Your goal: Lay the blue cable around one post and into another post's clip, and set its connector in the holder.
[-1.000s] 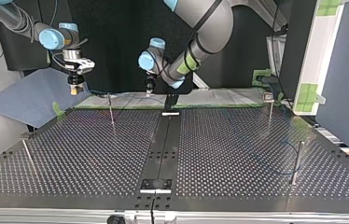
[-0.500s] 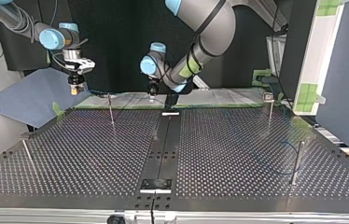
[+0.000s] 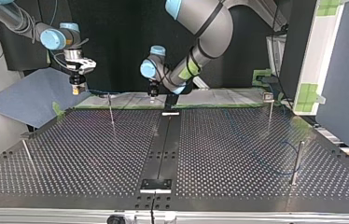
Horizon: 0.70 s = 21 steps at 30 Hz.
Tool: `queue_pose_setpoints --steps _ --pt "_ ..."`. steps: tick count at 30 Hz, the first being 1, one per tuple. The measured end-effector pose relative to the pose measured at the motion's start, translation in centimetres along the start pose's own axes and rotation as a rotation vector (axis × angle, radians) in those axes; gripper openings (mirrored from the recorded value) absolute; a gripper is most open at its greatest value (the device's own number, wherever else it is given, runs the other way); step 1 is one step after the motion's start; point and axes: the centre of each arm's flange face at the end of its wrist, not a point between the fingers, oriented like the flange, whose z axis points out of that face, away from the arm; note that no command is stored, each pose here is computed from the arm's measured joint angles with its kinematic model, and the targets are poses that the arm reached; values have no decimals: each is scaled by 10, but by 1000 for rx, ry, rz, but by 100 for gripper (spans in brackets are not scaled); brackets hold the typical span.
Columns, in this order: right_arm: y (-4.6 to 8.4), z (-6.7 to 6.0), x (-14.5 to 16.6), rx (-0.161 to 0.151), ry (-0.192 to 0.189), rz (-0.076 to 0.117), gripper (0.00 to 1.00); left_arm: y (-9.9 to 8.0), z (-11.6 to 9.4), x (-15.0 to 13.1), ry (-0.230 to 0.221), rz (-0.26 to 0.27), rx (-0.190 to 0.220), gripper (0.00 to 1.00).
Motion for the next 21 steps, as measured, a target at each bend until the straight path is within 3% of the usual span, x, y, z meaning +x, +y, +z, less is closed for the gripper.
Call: queue_pose_setpoints --steps 11,21 --pt "-2 0 0 5 1 -1 0 17 14 -7 -8 -19 -24 99" --pt "-3 1 0 6 4 2 0 18 8 3 19 11 3 99"
